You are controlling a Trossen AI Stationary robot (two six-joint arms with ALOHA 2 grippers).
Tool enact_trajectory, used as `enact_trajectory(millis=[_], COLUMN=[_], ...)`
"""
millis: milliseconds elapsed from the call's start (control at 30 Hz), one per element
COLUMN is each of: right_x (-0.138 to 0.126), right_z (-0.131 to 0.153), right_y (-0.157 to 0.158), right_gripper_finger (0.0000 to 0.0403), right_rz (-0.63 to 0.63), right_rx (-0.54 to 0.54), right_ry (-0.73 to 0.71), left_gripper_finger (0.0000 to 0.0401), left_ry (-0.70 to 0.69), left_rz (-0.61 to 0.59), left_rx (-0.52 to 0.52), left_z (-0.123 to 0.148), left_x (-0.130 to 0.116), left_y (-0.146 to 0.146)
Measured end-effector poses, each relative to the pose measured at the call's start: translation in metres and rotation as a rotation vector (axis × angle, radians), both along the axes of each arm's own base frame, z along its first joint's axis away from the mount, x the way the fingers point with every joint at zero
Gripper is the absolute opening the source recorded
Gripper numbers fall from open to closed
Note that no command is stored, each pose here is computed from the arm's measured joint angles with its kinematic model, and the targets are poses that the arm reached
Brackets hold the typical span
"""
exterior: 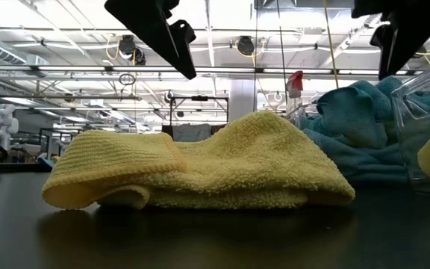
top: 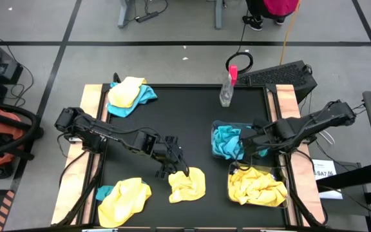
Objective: Sort microfiber towel by color & place in baskets
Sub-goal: Put the yellow towel into the bottom transparent bin
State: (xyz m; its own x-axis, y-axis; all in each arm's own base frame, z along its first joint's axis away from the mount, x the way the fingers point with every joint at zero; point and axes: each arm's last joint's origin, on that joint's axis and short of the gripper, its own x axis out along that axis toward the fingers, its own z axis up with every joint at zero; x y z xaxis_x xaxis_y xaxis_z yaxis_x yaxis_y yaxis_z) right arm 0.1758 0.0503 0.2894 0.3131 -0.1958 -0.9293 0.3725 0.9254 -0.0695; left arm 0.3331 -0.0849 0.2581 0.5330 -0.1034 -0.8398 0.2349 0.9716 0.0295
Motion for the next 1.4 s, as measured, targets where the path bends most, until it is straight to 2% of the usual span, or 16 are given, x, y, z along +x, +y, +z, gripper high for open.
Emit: enact_trajectory(millis=[567,1133,1400], right_x=[0.005,0.011,0.010], right_z=[0.011,0.017,0.019], right_y=[0.004,0.032,0.039], right_gripper_finger=[0.0220,0.0220,0.0220], right_rz=[0.078,0.247,0.279], right_rx=[0.011,0.076,0.084], right_ry=[-0.062,-0.212,-0.239], left_gripper_finger=[0.0290,0.0290,0.0290], left_ry=[0.000,-0.004,-0.003], left_rz=[-0.001,-0.001,0.006], left_rx=[0.002,-0.001,-0.006], left_z=[0.000,0.000,0.000], left_x=[0.000,0.000,0.000], left_y=[0.000,0.000,0.000])
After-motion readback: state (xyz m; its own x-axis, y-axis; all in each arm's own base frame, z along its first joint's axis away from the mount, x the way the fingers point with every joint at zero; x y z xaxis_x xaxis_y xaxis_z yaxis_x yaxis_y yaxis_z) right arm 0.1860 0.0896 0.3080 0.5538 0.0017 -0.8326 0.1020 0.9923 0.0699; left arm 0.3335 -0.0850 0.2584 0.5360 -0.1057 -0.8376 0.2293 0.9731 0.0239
